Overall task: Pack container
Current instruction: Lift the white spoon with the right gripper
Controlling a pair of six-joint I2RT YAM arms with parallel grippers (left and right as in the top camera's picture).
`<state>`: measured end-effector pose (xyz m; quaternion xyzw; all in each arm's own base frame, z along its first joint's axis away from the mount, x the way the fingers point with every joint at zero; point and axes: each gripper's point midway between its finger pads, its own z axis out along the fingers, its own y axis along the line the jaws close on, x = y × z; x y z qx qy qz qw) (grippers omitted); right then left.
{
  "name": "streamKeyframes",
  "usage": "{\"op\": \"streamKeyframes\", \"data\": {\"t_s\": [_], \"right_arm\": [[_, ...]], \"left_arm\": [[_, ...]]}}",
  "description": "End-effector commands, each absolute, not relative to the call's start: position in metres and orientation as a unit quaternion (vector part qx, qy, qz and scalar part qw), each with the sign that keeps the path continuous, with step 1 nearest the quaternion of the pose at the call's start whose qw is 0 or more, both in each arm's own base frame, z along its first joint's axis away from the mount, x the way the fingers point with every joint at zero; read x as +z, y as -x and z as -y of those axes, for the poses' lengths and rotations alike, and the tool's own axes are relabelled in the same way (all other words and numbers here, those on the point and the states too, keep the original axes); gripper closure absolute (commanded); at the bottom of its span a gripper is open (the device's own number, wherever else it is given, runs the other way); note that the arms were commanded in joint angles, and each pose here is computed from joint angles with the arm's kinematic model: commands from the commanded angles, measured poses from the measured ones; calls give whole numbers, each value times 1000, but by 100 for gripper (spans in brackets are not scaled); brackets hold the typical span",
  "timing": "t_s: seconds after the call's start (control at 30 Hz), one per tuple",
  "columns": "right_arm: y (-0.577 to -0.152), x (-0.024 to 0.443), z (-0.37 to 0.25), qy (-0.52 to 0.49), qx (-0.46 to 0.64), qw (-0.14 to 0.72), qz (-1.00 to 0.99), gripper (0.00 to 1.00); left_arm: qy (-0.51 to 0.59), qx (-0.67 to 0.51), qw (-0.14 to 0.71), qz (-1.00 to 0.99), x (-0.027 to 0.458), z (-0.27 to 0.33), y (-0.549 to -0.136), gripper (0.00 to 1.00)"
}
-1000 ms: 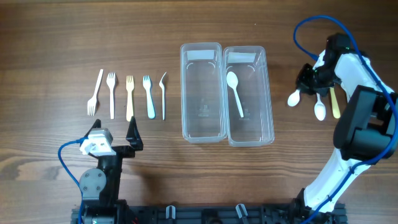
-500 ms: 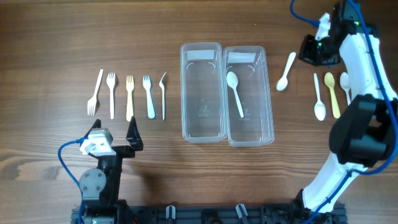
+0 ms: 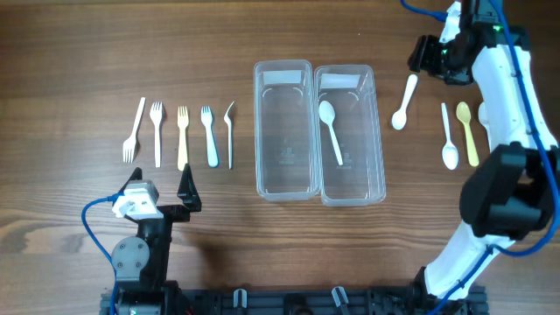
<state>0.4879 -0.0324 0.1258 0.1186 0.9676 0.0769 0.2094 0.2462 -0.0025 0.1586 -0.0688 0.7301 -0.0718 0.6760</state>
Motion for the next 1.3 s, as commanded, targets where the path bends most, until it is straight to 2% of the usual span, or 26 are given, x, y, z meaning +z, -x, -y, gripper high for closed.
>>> {"op": "streamKeyframes", "data": {"t_s": [0.0,0.13,0.27,0.33,0.47,0.7,0.83,1.0,1.27], "right_arm": [[-491,77,31,-146,85,164,-972,42],[-483,26,29,-190,88,102,-972,42],[-475,4,26,-196,89,72,-974,43],[-470,-2,26,-204,88,57,-973,47],[-459,-4,25,-224,87,34,-970,49],[-445,-6,27,-228,72,7,-971,80],[-445,-6,30,-222,63,9,-973,90],[-447,-7,37,-178,45,18,-983,95],[-459,10,46,-133,21,50,-990,96]], "left_arm": [[55,-70,676,-731,157,6,-246,0],[55,-70,676,-731,157,6,-246,0],[55,-70,676,-731,157,6,-246,0],[55,-70,676,-731,157,6,-246,0],[55,-70,676,-731,157,6,-246,0],[55,-70,676,-731,157,6,-246,0],[55,-70,676,-731,157,6,-246,0],[55,-70,676,-731,157,6,-246,0],[55,-70,676,-731,157,6,-246,0]]}}
